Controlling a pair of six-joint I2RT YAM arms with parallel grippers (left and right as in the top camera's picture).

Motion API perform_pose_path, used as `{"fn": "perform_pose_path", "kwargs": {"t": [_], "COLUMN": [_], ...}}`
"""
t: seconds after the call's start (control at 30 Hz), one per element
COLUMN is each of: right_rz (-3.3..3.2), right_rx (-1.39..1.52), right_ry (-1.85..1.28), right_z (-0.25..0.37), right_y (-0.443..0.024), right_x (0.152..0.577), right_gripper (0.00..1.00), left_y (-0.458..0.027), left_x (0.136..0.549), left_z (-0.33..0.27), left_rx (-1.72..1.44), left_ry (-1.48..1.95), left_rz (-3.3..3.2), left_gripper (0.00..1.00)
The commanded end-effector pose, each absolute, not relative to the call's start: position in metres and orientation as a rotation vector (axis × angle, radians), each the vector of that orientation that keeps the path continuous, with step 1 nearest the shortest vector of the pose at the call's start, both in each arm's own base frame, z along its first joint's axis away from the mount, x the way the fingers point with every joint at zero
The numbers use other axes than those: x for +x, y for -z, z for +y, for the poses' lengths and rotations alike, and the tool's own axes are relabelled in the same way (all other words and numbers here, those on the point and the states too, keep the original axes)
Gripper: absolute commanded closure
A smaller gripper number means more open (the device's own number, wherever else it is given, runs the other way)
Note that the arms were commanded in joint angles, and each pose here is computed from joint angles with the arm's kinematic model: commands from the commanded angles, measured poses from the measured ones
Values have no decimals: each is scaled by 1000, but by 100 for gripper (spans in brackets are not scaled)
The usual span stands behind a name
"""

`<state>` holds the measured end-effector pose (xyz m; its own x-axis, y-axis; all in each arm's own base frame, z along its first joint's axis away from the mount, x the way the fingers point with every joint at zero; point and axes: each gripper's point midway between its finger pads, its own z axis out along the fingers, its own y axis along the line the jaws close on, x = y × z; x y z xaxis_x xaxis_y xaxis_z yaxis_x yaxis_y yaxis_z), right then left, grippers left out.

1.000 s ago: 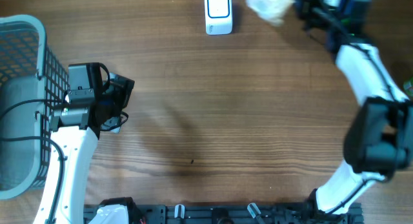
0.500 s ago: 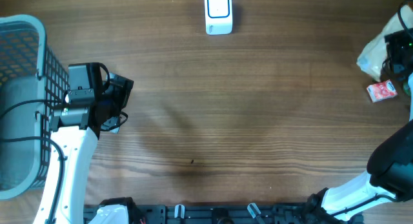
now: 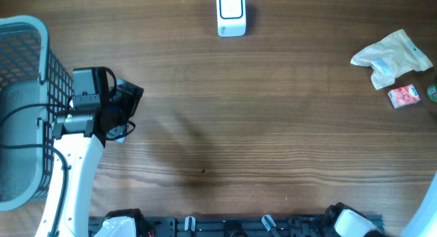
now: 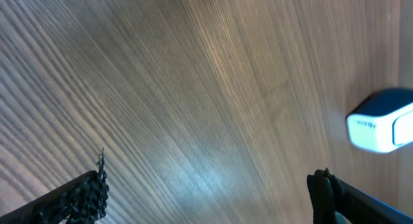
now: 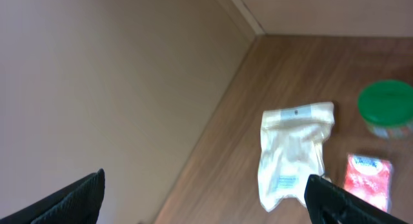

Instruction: Scan the item barcode

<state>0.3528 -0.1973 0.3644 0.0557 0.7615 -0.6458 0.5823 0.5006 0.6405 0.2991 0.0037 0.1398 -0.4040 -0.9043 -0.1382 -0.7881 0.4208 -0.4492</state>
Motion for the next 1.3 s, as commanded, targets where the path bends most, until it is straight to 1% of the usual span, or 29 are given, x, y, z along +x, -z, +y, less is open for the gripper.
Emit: {"fn": "perform_pose_path", "kwargs": {"t": [0.0, 0.03, 0.07, 0.13, 0.17, 0.23, 0.3, 0.43, 0.47, 0.53, 0.67, 0.8, 0.93, 1.03, 1.07, 1.13, 1.2, 1.27], "right_rz": [1667, 1690, 1759, 1866, 1912, 1995, 2054, 2172, 2186, 2223, 2225, 2212, 2227, 2207, 2194, 2164, 2090, 1992], "right_rx": [1112, 1124, 1138, 1070, 1083, 1129, 1120, 1143, 1153, 1185, 1183, 1205, 976, 952, 889, 707, 479, 312], "right_ry": [-262, -269, -265, -219, -214, -214, -231, -421, -428, -434, -431, -316, -374, -367, -359, -383, -434, -477], "right_z": [-148, -137, -113, -91, -83, -70, -62, -34, -32, -28, -28, -43, -34, -36, -37, -24, 1, 21], "right_y": [-390, -388, -379, -368, -359, -339, -328, -302, -299, -293, -292, -291, -304, -305, -306, -304, -301, -297], "right_x": [297, 281, 243, 212, 197, 175, 169, 168, 166, 159, 159, 156, 173, 177, 182, 193, 206, 212], "right_gripper": [0, 0, 0, 0, 0, 0, 0, 0, 0, 0, 0, 0, 0, 0, 0, 0, 0, 0], "left_y": [-146, -146, -146, -146, -146, -146, -146, -146, -146, -146, -146, -146, -146, -146, -146, -146, -146, -146], "left_x": [300, 300, 301, 301, 301, 301, 301, 301, 301, 301, 301, 301, 301, 301, 301, 301, 301, 301], "left_z": [-2, -2, -2, -2, -2, -2, -2, -2, -2, -2, -2, -2, -2, -2, -2, -2, -2, -2], "left_rx": [-1336, -1336, -1336, -1336, -1336, -1336, -1336, -1336, -1336, -1336, -1336, -1336, -1336, -1336, -1336, -1336, -1336, -1336], "left_ry": [480, 480, 480, 480, 480, 480, 480, 480, 480, 480, 480, 480, 480, 480, 480, 480, 480, 480], "left_rz": [2368, 2368, 2368, 2368, 2368, 2368, 2368, 2368, 2368, 2368, 2368, 2368, 2368, 2368, 2368, 2368, 2367, 2368], "left_gripper": [0, 0, 0, 0, 0, 0, 0, 0, 0, 0, 0, 0, 0, 0, 0, 0, 0, 0]}}
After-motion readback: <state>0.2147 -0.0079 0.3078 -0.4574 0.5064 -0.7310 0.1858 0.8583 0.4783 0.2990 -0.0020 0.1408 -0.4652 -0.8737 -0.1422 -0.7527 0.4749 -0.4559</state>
